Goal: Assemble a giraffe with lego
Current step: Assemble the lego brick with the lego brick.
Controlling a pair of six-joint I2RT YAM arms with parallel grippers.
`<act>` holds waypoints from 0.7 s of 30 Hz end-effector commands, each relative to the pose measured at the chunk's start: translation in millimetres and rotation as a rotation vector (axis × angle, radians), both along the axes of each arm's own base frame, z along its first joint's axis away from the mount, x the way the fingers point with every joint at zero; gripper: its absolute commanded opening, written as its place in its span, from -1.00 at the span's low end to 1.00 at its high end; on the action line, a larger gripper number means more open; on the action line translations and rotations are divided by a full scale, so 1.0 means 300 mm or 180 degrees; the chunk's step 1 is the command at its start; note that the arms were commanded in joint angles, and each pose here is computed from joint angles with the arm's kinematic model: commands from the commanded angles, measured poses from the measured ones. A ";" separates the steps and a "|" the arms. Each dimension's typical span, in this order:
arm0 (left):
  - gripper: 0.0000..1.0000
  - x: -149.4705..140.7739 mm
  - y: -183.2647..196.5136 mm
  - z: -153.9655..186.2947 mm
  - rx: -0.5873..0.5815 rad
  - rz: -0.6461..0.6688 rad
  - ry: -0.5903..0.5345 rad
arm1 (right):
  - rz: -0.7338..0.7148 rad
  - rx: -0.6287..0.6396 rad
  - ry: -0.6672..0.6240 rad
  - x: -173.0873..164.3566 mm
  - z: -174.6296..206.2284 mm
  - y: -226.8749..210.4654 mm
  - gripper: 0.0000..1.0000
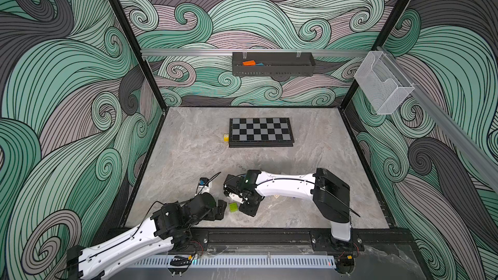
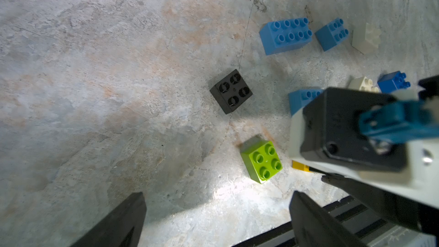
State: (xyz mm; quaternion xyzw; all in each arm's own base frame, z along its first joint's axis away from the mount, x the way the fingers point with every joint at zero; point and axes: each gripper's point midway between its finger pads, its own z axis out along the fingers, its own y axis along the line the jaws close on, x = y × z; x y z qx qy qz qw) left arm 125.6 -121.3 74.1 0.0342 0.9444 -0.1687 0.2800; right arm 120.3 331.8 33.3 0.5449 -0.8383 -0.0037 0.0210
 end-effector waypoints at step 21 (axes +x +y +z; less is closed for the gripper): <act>0.97 0.009 0.025 0.004 0.0041 0.0092 -0.0100 | 0.0166 -0.0316 0.0042 -0.029 -0.218 -0.077 -0.72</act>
